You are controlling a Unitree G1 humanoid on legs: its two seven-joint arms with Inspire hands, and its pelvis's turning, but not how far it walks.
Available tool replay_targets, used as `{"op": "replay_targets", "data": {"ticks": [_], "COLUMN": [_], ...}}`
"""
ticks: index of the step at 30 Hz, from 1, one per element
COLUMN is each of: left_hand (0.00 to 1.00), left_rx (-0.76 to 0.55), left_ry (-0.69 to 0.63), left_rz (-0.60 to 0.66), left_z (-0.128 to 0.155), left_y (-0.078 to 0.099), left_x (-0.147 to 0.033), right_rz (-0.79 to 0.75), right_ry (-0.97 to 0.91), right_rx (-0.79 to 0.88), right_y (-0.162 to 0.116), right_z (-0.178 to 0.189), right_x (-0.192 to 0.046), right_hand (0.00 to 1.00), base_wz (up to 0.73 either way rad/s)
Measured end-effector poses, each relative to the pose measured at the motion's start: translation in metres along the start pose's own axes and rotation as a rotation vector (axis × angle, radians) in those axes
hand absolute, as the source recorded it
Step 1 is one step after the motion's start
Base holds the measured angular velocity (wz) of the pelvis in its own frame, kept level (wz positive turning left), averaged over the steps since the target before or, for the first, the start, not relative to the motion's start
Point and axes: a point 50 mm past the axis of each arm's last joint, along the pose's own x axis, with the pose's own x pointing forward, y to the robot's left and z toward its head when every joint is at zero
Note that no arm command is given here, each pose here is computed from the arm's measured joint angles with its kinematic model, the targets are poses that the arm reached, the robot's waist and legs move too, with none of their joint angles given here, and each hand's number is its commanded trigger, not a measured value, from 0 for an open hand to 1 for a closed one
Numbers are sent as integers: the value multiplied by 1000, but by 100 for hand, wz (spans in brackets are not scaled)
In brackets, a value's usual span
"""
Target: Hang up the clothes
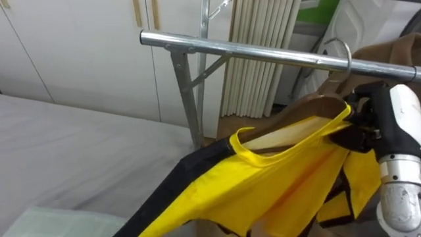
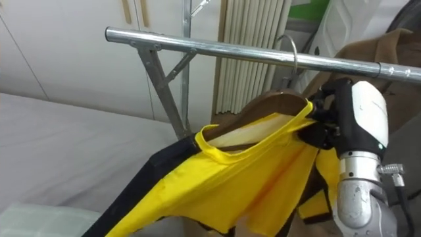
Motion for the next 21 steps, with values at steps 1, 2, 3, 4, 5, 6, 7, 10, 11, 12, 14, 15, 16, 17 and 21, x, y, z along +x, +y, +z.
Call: {"op": "replay_targets", "data": {"ticks": [1,2,3,4,5,6,7,10,11,12,14,15,16,17,21], "left_hand": [0,0,0,0,0,0,0,0,0,0,0,0,0,0,0], "left_rx": [-83,-132,-226,-305,-334,-377,-402,-436,-438,-443,-455,-464,-471,-476,-503], "left_ry": [-124,-188,-315,-429,-470,-535,-573,-629,-635,-652,-684,-706,-727,-736,-801], "left_rz": [28,48,93,131,142,147,148,129,122,108,94,87,81,79,57], "left_z": [28,43,75,102,111,128,137,148,148,150,156,161,164,166,176], "left_y": [4,7,15,23,25,28,30,34,34,36,39,42,44,45,51], "left_x": [1,2,3,4,4,4,2,-7,-8,-11,-14,-16,-18,-19,-26], "right_rz": [-12,-17,-21,-21,-23,-29,-29,-33,-33,-32,-27,-26,-24,-23,-10], "right_ry": [-6,-8,-10,-15,-19,-24,-27,-25,-25,-23,-22,-22,-22,-23,-33], "right_rx": [-3,-5,-12,-21,-27,-37,-46,-49,-48,-46,-44,-44,-44,-46,-55], "right_y": [0,0,0,0,0,-2,-2,-3,-3,-3,-2,-2,-2,-1,1], "right_z": [0,-1,-2,-2,-2,-3,-3,-4,-4,-4,-4,-4,-4,-4,-4], "right_x": [-1,-3,-5,-6,-6,-5,-6,-6,-6,-6,-6,-6,-6,-6,-8], "right_hand": [100,100,100,100,100,100,100,100,100,100,100,100,100,100,100], "base_wz": [0,-8,-14,-13,-17,-27,-30,-8,5,9,14,13,10,5,-1]}}
